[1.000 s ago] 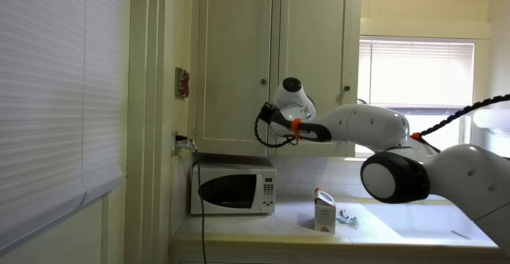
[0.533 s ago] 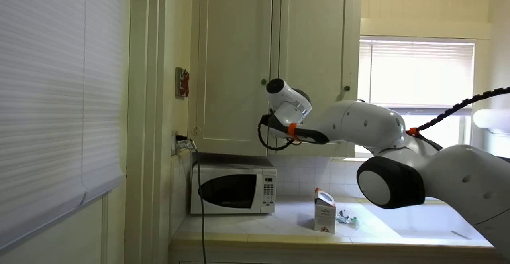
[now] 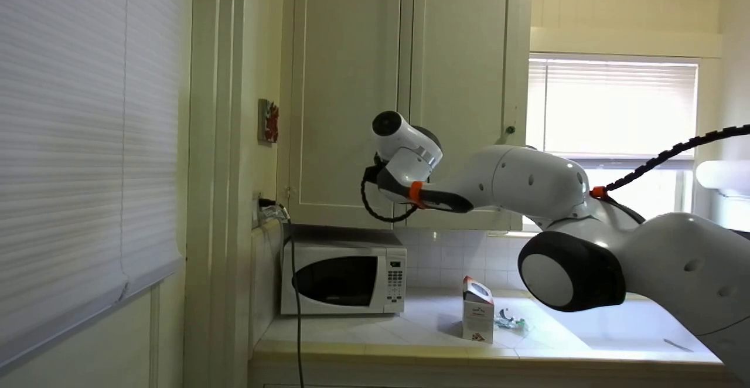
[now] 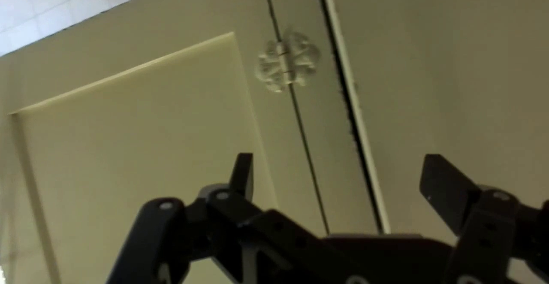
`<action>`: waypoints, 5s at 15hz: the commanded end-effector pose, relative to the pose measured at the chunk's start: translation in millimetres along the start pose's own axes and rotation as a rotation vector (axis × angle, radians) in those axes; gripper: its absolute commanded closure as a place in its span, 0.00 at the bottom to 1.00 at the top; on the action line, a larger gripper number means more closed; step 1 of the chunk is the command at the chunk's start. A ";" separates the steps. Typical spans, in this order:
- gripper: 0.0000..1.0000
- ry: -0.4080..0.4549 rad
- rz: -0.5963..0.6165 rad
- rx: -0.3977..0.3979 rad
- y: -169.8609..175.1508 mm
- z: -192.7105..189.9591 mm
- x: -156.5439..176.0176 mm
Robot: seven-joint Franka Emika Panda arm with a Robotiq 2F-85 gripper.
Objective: Close the cupboard
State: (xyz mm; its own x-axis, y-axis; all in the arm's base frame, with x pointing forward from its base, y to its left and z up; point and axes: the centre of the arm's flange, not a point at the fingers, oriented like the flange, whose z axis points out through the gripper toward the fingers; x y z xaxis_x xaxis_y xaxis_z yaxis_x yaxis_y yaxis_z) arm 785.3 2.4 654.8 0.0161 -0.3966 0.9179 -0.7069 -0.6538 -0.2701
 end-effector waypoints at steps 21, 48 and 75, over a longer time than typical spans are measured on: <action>0.44 -0.085 0.002 0.259 7.7 8.5 15.4; 1.00 -0.216 0.077 0.321 21.3 65.9 -11.3; 1.00 0.686 0.141 0.096 18.9 59.3 -28.5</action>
State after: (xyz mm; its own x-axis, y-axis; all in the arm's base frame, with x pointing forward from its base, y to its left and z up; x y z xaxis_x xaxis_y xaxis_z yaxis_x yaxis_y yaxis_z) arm 806.7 -44.6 615.9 -0.4645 -0.1247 0.8768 -0.6067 -0.6764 -0.4176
